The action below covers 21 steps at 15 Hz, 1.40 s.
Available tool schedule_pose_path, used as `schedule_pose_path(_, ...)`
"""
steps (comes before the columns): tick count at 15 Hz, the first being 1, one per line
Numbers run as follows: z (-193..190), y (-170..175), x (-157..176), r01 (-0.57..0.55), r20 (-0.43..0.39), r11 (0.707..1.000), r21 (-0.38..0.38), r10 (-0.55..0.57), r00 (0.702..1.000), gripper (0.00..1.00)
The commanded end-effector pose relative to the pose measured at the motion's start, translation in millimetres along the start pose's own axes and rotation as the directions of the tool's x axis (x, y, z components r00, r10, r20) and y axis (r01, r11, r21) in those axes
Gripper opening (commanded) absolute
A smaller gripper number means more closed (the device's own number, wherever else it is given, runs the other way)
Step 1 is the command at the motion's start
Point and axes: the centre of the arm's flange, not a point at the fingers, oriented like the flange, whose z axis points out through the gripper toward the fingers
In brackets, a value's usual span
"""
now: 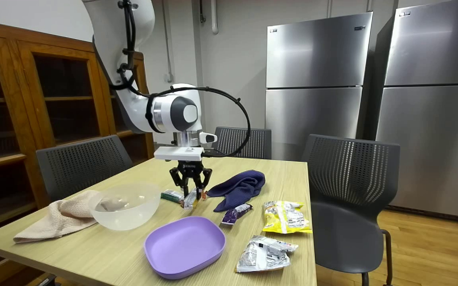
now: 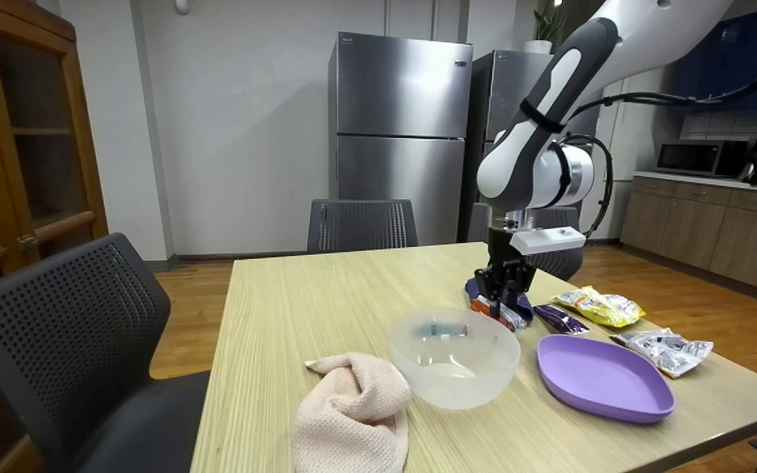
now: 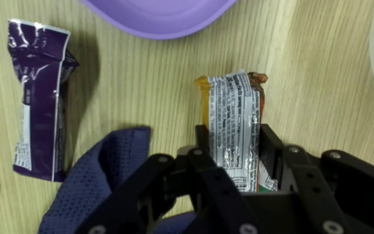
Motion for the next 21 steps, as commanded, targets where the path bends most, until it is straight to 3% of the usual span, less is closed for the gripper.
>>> schedule_pose_path(1, -36.3, 2.0, -13.4, -0.054, -0.003, 0.999, 0.007, 0.054, 0.999, 0.17)
schedule_pose_path(12, -43.9, 11.4, -80.8, -0.144, -0.015, 0.989, 0.025, 0.145, 0.989, 0.17)
schedule_pose_path(15, -37.9, 16.6, -104.3, -0.222, -0.023, 0.975, -0.013, 0.221, 0.975, 0.17)
schedule_pose_path(21, -18.5, 18.2, -142.4, -0.328, 0.059, 0.945, 0.016, 0.326, 0.943, 0.17)
